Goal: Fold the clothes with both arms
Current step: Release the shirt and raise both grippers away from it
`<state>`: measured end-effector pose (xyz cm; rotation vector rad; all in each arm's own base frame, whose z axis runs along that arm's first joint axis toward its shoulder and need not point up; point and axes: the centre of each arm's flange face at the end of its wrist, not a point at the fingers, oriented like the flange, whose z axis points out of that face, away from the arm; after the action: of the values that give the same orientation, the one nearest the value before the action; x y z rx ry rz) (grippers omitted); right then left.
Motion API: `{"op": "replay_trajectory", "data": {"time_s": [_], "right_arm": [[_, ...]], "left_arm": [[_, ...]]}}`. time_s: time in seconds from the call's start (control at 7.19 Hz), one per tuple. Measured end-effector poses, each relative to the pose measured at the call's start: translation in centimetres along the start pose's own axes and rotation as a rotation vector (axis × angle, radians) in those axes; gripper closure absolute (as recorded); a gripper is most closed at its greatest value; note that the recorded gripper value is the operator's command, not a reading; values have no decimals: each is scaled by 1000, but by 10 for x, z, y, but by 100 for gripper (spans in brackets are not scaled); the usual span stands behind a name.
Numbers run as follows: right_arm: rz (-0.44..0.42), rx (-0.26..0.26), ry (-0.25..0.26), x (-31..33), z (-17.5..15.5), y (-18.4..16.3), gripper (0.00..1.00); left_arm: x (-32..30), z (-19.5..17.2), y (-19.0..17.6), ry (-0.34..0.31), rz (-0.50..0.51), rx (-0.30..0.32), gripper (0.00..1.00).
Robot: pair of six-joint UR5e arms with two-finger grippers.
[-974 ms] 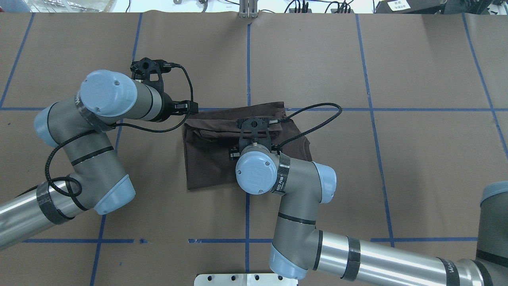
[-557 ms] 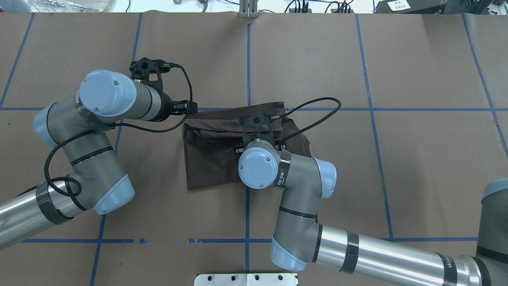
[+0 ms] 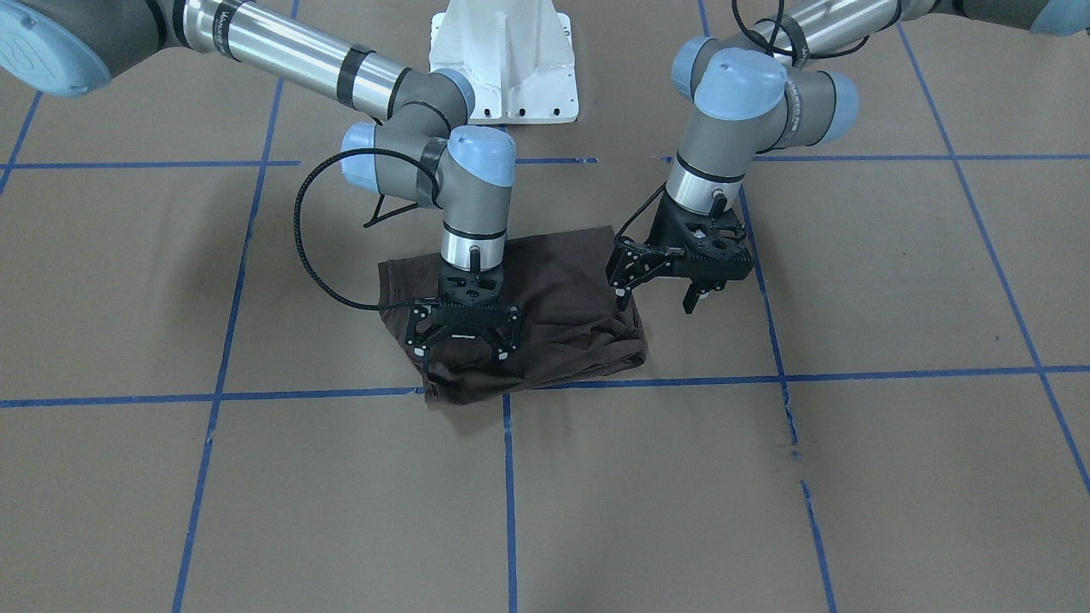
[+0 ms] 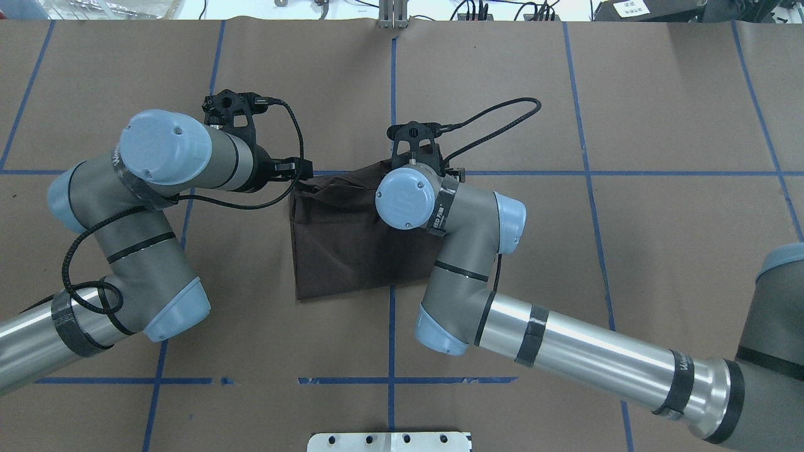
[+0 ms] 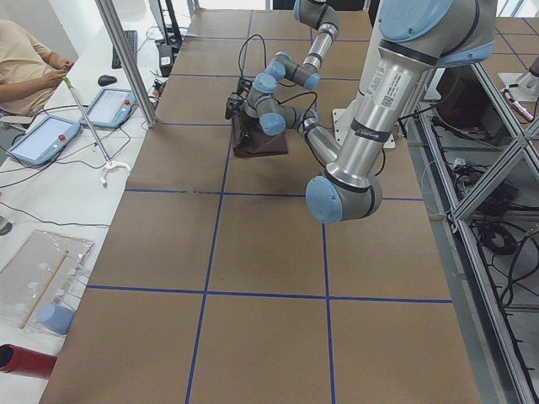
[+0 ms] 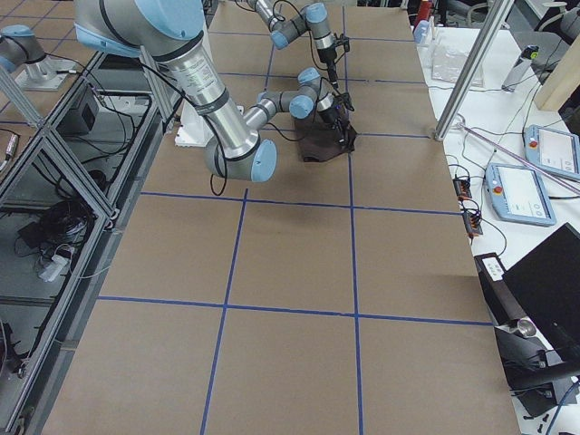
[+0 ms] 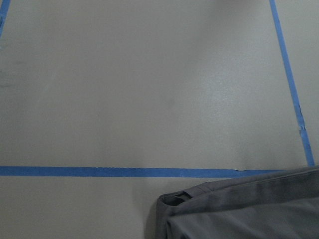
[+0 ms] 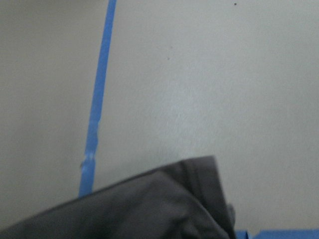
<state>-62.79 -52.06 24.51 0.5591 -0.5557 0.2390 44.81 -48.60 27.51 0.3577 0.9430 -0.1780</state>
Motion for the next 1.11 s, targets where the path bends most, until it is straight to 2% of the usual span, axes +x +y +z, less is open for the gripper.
{"op": "replay_trajectory", "data": {"time_s": [0.14, 0.28, 0.56, 0.7, 0.83, 1.11], "right_arm": [[25, 6, 32, 5, 14, -32, 0], [66, -7, 37, 15, 23, -70, 0], [148, -104, -48, 45, 14, -139, 0], [155, -137, -100, 57, 0, -149, 0], [149, -150, -135, 73, -10, -145, 0], [128, -156, -169, 100, -21, -131, 0]], "left_arm": [[0, -4, 1, 5, -3, 1, 0], [-1, -5, 2, 6, -12, 0, 0], [6, 4, 11, -4, -33, -20, 0], [18, 21, 23, -16, -55, -44, 0], [32, 40, 31, -31, -84, -63, 0], [53, 65, 58, -53, -90, -86, 0]]}}
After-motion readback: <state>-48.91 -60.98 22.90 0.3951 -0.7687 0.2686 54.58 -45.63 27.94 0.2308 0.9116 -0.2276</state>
